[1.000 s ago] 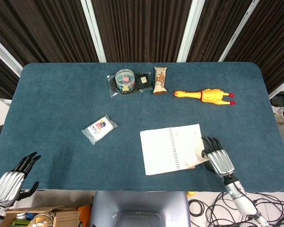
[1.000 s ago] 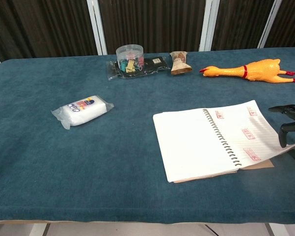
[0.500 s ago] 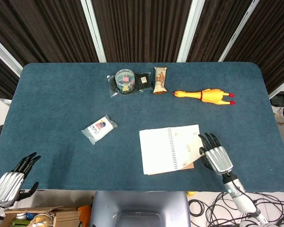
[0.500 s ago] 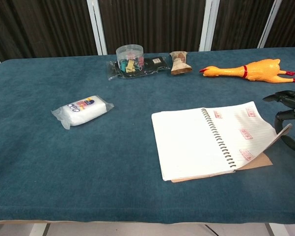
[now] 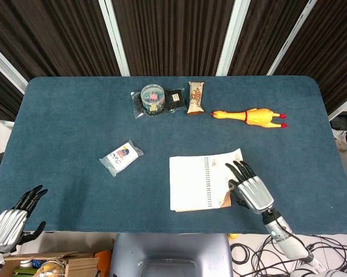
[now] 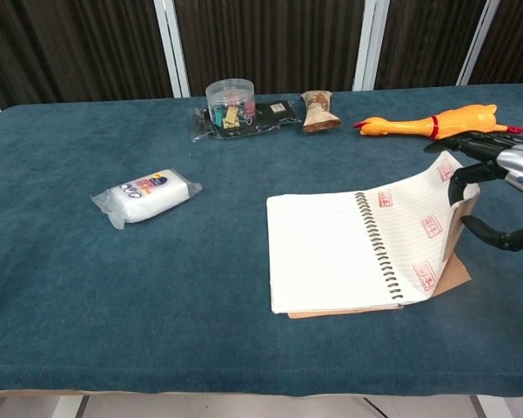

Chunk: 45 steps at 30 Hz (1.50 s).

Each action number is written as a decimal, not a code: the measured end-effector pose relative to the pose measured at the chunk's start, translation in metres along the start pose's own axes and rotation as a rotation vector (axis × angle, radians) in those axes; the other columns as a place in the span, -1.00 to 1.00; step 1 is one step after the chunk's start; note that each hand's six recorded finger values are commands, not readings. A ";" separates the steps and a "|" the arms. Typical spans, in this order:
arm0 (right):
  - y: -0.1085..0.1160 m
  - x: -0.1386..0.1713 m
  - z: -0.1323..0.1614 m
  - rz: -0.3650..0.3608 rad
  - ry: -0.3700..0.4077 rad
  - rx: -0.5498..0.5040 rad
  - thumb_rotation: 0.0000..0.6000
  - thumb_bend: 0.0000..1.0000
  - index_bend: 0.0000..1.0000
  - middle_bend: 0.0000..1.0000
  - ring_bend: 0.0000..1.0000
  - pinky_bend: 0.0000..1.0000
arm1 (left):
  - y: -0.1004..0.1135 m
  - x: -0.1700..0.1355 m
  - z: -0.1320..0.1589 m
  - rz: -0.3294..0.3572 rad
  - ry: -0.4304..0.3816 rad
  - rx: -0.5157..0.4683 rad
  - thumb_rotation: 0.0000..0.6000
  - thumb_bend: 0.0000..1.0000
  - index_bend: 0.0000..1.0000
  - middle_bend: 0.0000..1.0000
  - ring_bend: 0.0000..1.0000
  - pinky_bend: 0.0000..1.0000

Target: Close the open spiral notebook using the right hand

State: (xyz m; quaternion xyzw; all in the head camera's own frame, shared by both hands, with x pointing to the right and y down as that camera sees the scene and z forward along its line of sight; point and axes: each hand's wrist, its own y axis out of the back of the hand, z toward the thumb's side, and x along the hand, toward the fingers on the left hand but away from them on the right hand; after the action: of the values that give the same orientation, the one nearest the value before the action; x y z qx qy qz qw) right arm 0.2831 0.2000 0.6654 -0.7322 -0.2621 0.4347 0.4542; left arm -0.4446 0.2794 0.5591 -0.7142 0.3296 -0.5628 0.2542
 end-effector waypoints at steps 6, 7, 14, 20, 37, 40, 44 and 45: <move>0.010 -0.013 0.021 0.017 0.076 0.059 1.00 0.00 0.42 -0.82 -0.92 -0.78 | 0.000 0.000 0.000 -0.002 -0.001 0.001 1.00 -0.16 -0.77 -0.92 -0.85 -0.13; 0.010 -0.015 0.023 0.022 0.085 0.061 1.00 0.00 0.42 -0.82 -0.92 -0.78 | 0.000 0.000 0.000 -0.004 -0.001 0.002 1.00 -0.16 -0.77 -0.92 -0.85 -0.13; 0.007 -0.039 0.047 0.057 0.137 0.036 1.00 0.00 0.42 -0.80 -0.92 -0.77 | 0.000 0.000 0.000 -0.003 0.000 -0.001 1.00 -0.16 -0.77 -0.92 -0.85 -0.13; 0.005 -0.058 0.068 0.054 0.174 -0.038 1.00 0.00 0.42 -0.79 -0.92 -0.78 | 0.001 0.000 -0.001 0.001 0.001 -0.006 1.00 -0.16 -0.77 -0.92 -0.85 -0.13; -0.027 -0.102 0.112 0.114 0.244 -0.169 1.00 0.00 0.39 -0.79 -0.92 -0.78 | 0.000 0.000 0.000 -0.006 -0.003 0.000 1.00 -0.16 -0.77 -0.92 -0.85 -0.13; -0.035 -0.108 0.117 0.134 0.254 -0.201 1.00 0.00 0.21 -0.79 -0.92 -0.78 | 0.000 0.000 0.000 -0.008 -0.002 0.000 1.00 -0.16 -0.77 -0.92 -0.85 -0.13; -0.044 -0.112 0.126 0.160 0.270 -0.275 1.00 0.00 -0.05 -0.79 -0.92 -0.78 | -0.001 0.001 0.000 -0.012 -0.004 0.003 1.00 -0.16 -0.77 -0.92 -0.85 -0.13; -0.046 -0.114 0.128 0.164 0.274 -0.298 1.00 -0.01 -0.10 -0.79 -0.92 -0.78 | -0.001 0.001 0.000 -0.013 -0.004 0.004 1.00 -0.16 -0.77 -0.92 -0.85 -0.13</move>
State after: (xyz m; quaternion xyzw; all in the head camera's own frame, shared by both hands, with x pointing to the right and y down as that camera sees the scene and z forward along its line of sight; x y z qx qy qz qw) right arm 0.1166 0.1881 0.7246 -0.8624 -0.1989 0.3230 0.3353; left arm -0.4439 0.2796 0.5604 -0.7170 0.3235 -0.5636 0.2524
